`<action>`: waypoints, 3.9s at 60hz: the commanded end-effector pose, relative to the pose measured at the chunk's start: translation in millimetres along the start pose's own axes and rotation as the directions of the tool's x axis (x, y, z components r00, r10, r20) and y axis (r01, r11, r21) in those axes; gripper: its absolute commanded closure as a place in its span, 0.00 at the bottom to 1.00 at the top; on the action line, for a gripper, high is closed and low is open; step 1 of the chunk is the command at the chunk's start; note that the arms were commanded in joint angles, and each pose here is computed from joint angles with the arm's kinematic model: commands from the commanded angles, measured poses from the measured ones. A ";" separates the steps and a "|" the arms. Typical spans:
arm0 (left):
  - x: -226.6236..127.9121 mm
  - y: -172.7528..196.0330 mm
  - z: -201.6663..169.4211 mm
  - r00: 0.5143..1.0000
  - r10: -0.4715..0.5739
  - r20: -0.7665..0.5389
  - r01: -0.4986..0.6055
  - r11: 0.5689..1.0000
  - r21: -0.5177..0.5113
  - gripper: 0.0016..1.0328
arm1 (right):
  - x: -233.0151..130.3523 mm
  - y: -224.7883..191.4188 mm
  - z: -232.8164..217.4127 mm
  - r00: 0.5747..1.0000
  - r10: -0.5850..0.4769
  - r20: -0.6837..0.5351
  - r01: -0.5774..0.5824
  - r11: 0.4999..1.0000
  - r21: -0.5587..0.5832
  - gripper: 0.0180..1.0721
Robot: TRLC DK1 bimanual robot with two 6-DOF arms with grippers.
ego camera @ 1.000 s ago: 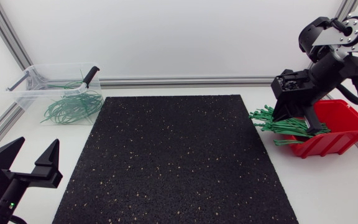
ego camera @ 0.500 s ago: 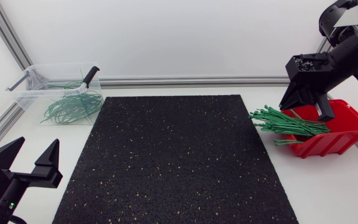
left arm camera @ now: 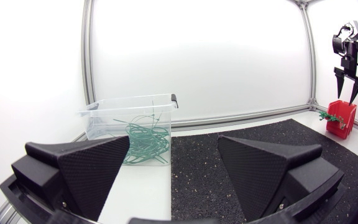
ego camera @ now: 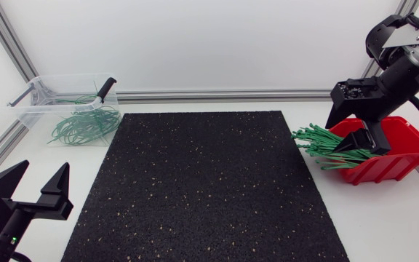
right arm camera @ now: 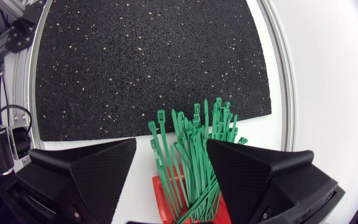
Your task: Take a green cable tie from the red box, thread the tail through the head to close it, then place it in the transparent bin on the left.
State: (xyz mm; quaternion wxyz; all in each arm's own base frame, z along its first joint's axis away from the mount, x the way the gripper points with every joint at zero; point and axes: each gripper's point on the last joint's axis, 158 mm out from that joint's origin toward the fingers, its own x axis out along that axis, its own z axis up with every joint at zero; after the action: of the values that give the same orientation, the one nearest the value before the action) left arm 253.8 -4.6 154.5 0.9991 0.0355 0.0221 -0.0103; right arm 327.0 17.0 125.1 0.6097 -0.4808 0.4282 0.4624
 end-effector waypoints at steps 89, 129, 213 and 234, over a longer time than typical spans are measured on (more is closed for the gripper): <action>1.6 -4.7 -24.4 0.998 -0.018 -0.060 0.016 1.000 -0.024 0.04 | 77.8 38.0 -19.2 0.988 0.120 -0.098 -0.129 0.987 -0.095 0.56; 1.5 -6.3 -24.3 0.998 -0.024 -0.060 0.022 0.999 -0.023 0.04 | 77.0 25.6 -24.6 0.990 0.097 -0.098 -0.105 0.991 -0.084 0.79; 1.5 -6.7 -24.2 0.998 -0.025 -0.060 0.024 0.999 -0.023 0.04 | -49.6 -12.0 48.2 0.983 -0.106 0.150 0.104 0.994 0.023 0.92; 1.3 -12.5 -23.5 0.997 -0.048 -0.056 0.047 0.999 -0.022 0.04 | -92.0 -11.7 110.8 0.946 -0.200 0.257 0.167 0.975 0.144 0.92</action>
State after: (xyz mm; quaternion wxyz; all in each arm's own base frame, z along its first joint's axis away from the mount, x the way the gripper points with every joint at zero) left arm 253.6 -11.7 154.5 0.9988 0.0358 0.0216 -0.0242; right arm 330.0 97.0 212.2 0.7046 -0.4300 0.3385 0.4518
